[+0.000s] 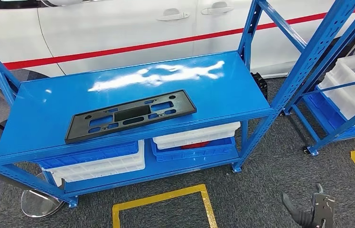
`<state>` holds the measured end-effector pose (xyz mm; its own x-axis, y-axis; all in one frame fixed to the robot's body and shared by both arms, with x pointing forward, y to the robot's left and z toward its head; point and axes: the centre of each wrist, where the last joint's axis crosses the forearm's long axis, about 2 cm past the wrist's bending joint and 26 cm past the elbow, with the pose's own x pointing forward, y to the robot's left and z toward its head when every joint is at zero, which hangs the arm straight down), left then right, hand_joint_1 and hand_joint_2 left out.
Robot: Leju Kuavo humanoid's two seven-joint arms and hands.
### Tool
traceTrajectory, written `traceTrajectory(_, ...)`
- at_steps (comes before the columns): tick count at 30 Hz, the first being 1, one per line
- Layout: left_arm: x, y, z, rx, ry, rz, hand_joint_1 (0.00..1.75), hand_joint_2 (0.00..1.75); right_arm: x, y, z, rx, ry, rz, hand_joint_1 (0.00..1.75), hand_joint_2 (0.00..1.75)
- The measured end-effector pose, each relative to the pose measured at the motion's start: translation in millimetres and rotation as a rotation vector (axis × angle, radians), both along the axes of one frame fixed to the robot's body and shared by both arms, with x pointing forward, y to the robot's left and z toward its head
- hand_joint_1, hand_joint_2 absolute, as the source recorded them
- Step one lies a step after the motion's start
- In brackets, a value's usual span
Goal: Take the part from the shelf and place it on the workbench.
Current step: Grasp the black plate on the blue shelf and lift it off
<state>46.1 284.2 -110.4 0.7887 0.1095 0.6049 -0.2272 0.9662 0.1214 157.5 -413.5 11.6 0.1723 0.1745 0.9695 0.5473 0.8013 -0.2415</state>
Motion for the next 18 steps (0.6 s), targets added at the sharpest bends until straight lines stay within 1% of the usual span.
traceTrajectory(6, 0.4, 0, -0.1, 0.003, -0.014, 0.001, 0.0, 0.0, 22, 5, 47, -0.125, -0.218, 0.104, 0.0, 1.75)
traceTrajectory(10, -0.2, 0, -0.2, 0.005, -0.021, 0.001, 0.0, 0.0, 33, 13, 77, -0.195, -0.354, 0.175, 0.0, 1.75)
traceTrajectory(13, 0.3, 0, -0.2, 0.006, -0.028, 0.0, 0.0, 0.0, 41, 26, 100, -0.241, -0.457, 0.247, 0.0, 1.75)
traceTrajectory(18, 0.8, 0, -0.2, 0.008, -0.032, 0.001, 0.0, 0.0, 53, 57, 134, -0.302, -0.612, 0.386, 0.0, 1.75)
